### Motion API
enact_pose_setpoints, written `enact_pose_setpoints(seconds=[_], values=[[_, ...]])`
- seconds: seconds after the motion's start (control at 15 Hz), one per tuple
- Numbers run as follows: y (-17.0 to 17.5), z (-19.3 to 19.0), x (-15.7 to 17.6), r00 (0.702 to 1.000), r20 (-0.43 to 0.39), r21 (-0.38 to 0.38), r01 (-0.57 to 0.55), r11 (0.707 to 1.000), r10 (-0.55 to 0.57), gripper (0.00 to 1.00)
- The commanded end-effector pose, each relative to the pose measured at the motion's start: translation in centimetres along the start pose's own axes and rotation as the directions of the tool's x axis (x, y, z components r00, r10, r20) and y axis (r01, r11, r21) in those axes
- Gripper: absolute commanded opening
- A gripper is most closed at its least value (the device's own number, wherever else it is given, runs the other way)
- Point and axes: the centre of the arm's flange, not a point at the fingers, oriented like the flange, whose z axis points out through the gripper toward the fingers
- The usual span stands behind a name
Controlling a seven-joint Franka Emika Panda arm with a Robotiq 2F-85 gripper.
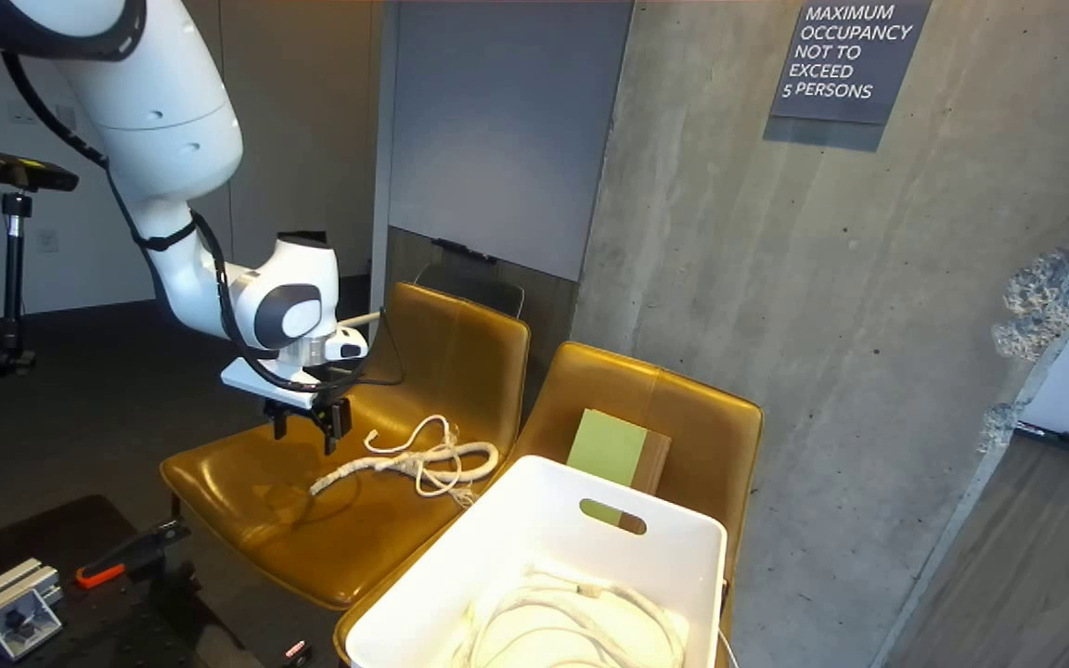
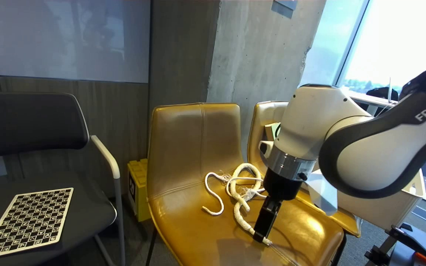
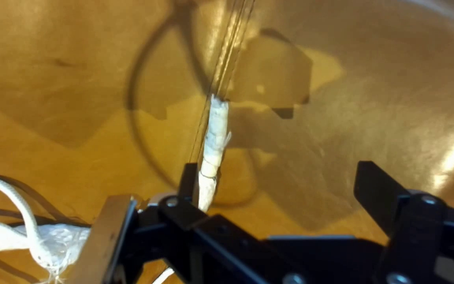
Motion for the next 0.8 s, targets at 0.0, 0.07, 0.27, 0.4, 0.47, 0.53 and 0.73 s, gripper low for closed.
enact_pose_setpoints(seconds=[0.0,0.07,0.27,0.4,0.47,0.53,0.73], values=[[0.0,2.0,4.6,0.999,-0.035,-0.050,-0.006,0.999,0.004,1.00],[0.3,2.3,5.4,0.999,-0.045,-0.062,-0.002,0.998,0.000,1.00],[1.6,3.5,6.9,0.998,-0.064,-0.116,0.021,0.993,-0.029,1.00],[3.4,4.4,7.5,0.997,-0.067,-0.154,0.030,0.988,-0.041,1.00],[4.2,4.8,7.6,0.997,-0.066,-0.170,0.032,0.985,-0.043,1.00],[5.0,5.1,7.7,0.997,-0.065,-0.184,0.032,0.982,-0.044,1.00],[6.5,6.3,7.8,0.998,-0.052,-0.204,0.022,0.979,-0.033,1.00]])
